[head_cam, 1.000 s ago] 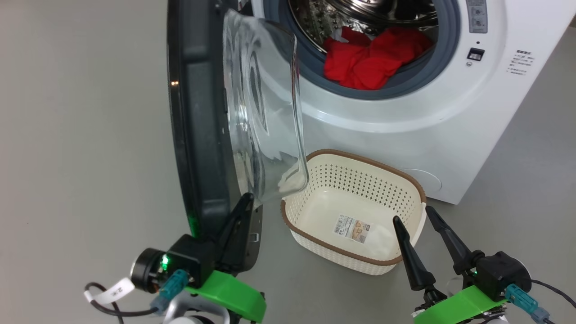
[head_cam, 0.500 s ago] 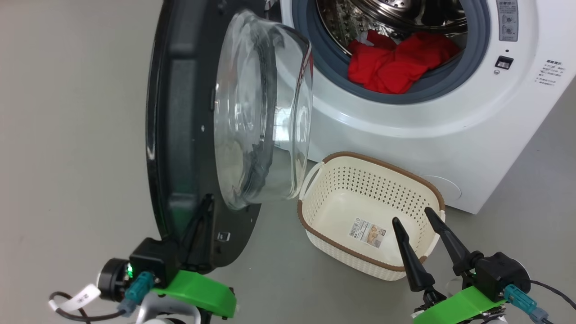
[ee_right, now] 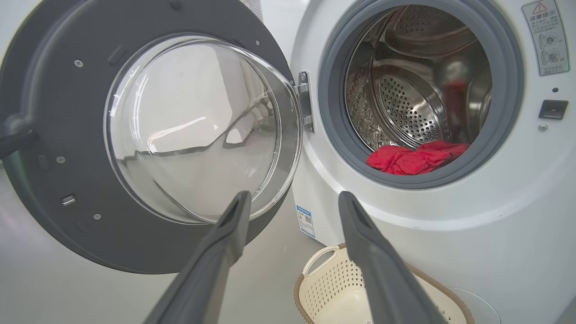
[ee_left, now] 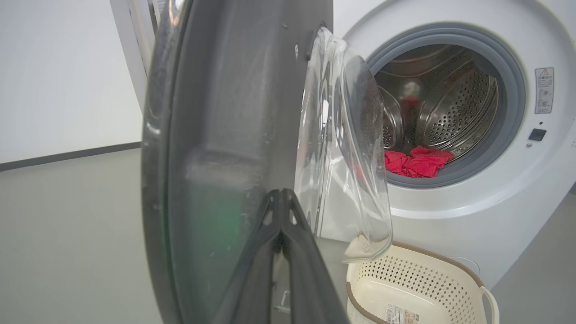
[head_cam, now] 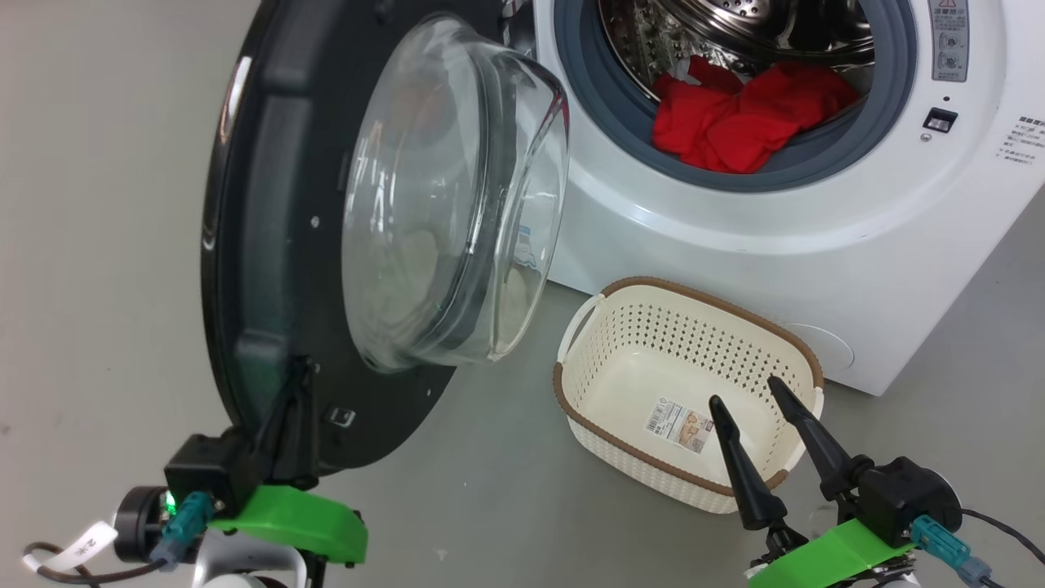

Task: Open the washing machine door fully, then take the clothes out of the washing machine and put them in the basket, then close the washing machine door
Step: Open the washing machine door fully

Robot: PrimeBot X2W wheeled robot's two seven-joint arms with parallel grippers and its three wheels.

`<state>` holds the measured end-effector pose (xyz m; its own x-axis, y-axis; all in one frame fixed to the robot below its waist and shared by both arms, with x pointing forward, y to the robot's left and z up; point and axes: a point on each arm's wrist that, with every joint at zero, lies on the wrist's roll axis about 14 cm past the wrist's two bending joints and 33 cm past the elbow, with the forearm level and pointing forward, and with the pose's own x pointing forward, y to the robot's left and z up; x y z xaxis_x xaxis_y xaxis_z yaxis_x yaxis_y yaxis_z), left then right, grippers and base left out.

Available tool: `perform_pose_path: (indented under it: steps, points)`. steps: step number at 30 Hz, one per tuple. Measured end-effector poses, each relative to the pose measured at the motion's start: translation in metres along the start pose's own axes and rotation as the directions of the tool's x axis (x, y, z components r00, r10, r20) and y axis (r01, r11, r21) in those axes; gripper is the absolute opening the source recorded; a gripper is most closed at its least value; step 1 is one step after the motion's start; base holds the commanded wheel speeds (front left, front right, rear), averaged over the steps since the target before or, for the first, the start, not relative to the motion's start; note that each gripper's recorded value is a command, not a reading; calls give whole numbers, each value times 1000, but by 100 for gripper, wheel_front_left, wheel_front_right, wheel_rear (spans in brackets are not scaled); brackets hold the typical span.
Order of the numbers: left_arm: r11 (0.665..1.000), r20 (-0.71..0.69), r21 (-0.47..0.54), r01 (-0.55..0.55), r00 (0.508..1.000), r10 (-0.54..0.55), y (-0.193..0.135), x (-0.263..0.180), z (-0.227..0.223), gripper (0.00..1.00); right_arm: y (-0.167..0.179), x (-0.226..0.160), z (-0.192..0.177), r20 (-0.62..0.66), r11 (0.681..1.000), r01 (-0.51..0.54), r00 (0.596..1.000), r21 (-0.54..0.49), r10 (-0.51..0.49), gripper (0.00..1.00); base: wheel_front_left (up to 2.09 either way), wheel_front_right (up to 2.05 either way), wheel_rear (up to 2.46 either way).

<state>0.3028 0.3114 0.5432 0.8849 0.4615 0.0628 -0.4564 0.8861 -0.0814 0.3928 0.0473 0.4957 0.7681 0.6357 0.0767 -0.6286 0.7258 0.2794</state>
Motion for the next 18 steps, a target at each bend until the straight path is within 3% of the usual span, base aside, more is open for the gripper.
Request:
perform_pose_path:
  steps: [18]
  points:
    - [994, -49, 73, -79, 995, 82, 40, 19, -13, 0, 1, 1, 2, -9, 1000, -8, 1000, -23, 7, 100, 0, 0, 0]
